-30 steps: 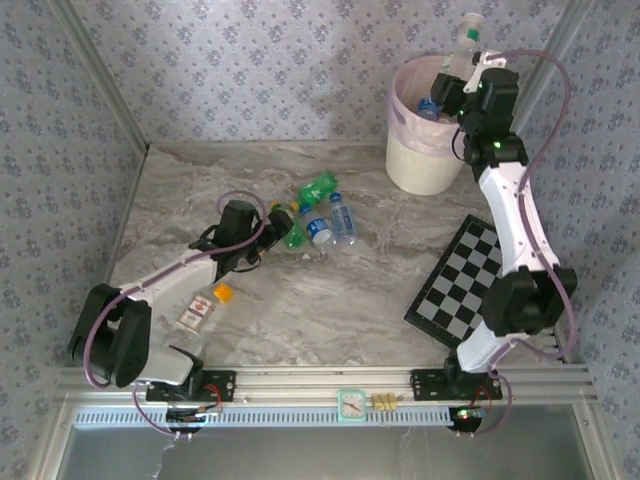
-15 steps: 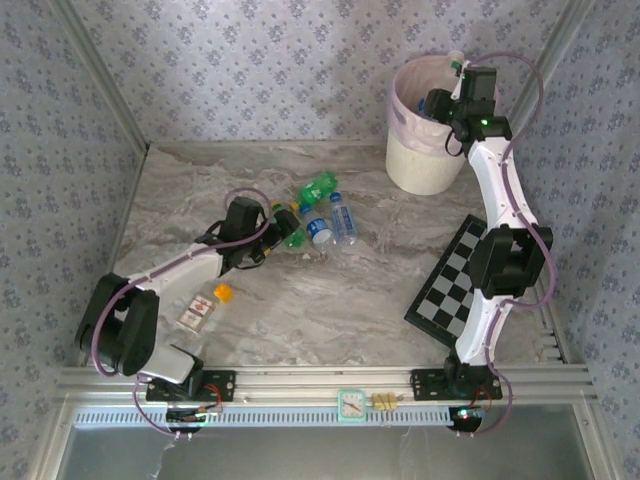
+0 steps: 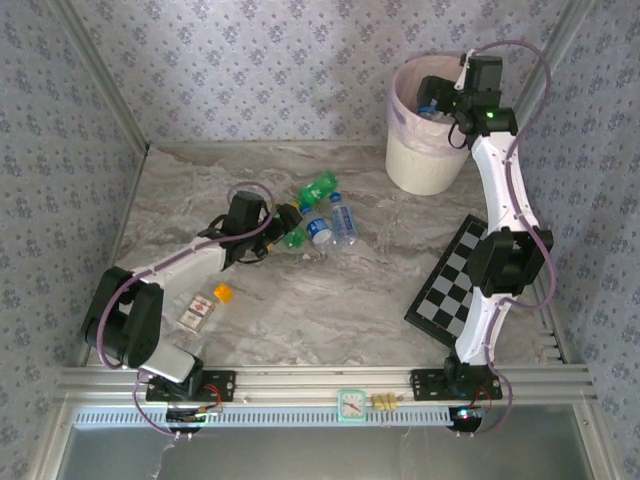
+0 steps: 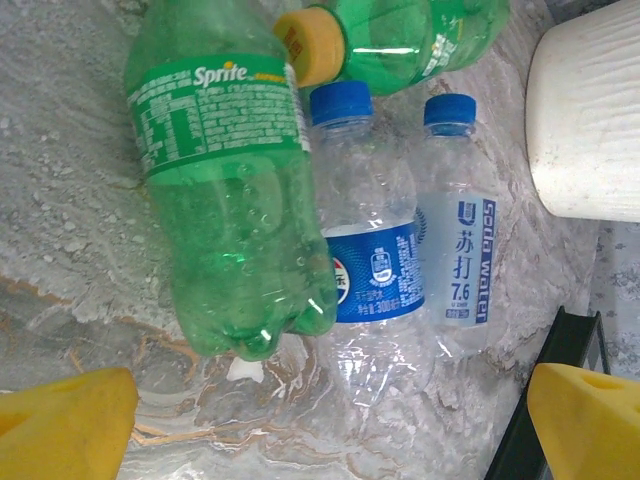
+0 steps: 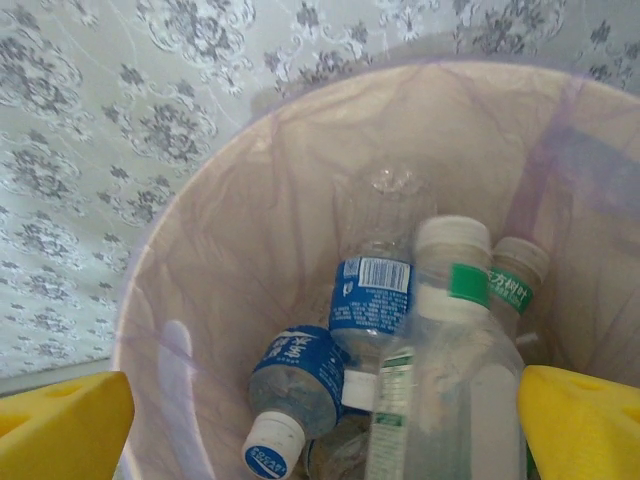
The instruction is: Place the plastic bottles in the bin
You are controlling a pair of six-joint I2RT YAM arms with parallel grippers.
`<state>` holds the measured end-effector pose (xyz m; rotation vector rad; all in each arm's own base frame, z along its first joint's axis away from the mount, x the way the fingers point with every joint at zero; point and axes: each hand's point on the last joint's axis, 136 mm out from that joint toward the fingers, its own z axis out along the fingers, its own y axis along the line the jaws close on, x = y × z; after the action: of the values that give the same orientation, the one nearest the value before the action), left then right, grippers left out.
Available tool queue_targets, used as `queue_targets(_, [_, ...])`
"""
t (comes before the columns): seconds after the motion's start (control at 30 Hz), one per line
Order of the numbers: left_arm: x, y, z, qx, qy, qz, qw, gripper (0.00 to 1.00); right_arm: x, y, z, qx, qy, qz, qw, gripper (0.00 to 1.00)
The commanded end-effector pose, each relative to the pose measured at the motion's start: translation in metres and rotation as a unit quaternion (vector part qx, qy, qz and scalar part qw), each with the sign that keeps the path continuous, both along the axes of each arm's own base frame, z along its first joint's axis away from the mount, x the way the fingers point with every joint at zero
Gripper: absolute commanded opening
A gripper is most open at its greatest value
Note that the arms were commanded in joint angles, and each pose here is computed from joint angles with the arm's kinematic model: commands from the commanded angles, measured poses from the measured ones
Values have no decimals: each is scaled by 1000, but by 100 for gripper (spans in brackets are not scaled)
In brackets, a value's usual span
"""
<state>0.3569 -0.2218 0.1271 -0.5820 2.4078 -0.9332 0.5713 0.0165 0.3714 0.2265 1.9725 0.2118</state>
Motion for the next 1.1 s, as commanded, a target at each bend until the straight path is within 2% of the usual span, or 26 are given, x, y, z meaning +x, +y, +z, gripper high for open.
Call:
queue_targets(0.0, [4, -5, 9, 2, -10, -11, 1000, 100, -13, 2, 31, -15, -25, 6, 1000, 100])
queue_targets(0.2, [6, -2, 12, 12, -16, -11, 1000, 100, -40, 17, 60, -32, -54, 23, 998, 100])
queue_targets(0.43, [10, 16, 18, 38, -35, 8, 999, 100, -85, 67, 50, -57, -57, 74, 994, 100])
queue_targets(0.73, [10, 57, 24, 64, -51, 56, 995, 100, -140, 149, -35, -53, 2, 173, 983, 100])
queue_targets(1.07, [3, 102, 23, 78, -54, 129, 987, 100, -178, 224, -155, -63, 139, 284, 946, 100])
